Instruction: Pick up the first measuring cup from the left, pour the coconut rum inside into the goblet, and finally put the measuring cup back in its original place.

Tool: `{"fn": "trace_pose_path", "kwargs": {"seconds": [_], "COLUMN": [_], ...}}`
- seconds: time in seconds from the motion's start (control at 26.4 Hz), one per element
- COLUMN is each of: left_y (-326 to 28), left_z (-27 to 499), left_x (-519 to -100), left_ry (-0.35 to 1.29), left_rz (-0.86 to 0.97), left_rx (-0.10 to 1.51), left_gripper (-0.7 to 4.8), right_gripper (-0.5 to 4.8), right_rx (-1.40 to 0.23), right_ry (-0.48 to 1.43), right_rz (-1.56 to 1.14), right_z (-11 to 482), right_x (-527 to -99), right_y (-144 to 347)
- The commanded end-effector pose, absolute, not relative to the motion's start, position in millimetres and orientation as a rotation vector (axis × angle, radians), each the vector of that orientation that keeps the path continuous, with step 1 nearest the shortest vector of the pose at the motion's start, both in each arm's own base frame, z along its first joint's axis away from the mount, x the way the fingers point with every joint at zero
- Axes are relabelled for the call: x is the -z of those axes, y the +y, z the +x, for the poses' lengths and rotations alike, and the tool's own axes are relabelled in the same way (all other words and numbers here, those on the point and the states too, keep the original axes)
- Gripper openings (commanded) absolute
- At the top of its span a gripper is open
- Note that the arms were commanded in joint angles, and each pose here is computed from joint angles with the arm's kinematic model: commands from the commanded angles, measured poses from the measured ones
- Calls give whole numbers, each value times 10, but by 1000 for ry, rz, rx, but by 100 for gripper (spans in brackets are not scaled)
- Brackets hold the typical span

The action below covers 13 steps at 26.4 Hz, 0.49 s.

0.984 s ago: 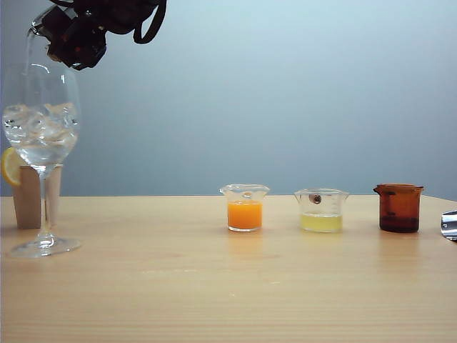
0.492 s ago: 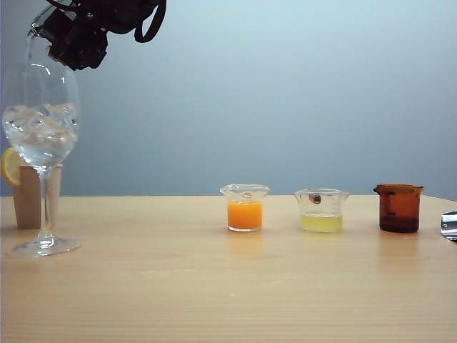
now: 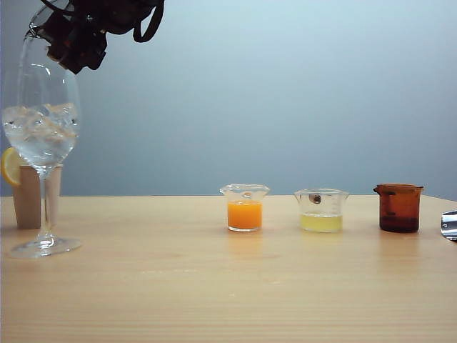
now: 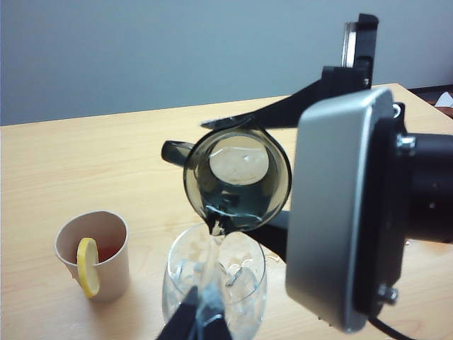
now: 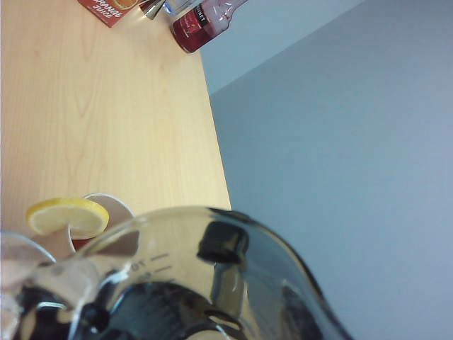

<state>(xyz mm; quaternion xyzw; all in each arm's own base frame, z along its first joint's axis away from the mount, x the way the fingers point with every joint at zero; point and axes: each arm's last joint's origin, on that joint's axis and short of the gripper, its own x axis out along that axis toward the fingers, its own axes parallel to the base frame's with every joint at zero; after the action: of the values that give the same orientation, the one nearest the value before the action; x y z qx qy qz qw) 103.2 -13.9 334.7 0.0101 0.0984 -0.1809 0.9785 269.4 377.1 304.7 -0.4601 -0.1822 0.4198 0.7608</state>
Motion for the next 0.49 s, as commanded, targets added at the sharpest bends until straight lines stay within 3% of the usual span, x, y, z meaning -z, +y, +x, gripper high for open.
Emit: {"fn": "trace_pose_path", "kwargs": {"seconds": [0.04, 0.49], "left_y": [-139, -139], "left_z": [1019, 1013], "left_x": [-3386, -3361], "left_ry": [180, 208], "left_rz": [23, 18], "left_rx": [369, 369], "left_gripper": [-5, -5], "right_gripper": [-1, -1], "right_rx": [-892, -882], "right_ry": [-444, -477], "right_rz": [-1015, -1080], "right_z": [2683, 2685], "right_x": [-3107, -3104], "right_y": [3777, 3777]}}
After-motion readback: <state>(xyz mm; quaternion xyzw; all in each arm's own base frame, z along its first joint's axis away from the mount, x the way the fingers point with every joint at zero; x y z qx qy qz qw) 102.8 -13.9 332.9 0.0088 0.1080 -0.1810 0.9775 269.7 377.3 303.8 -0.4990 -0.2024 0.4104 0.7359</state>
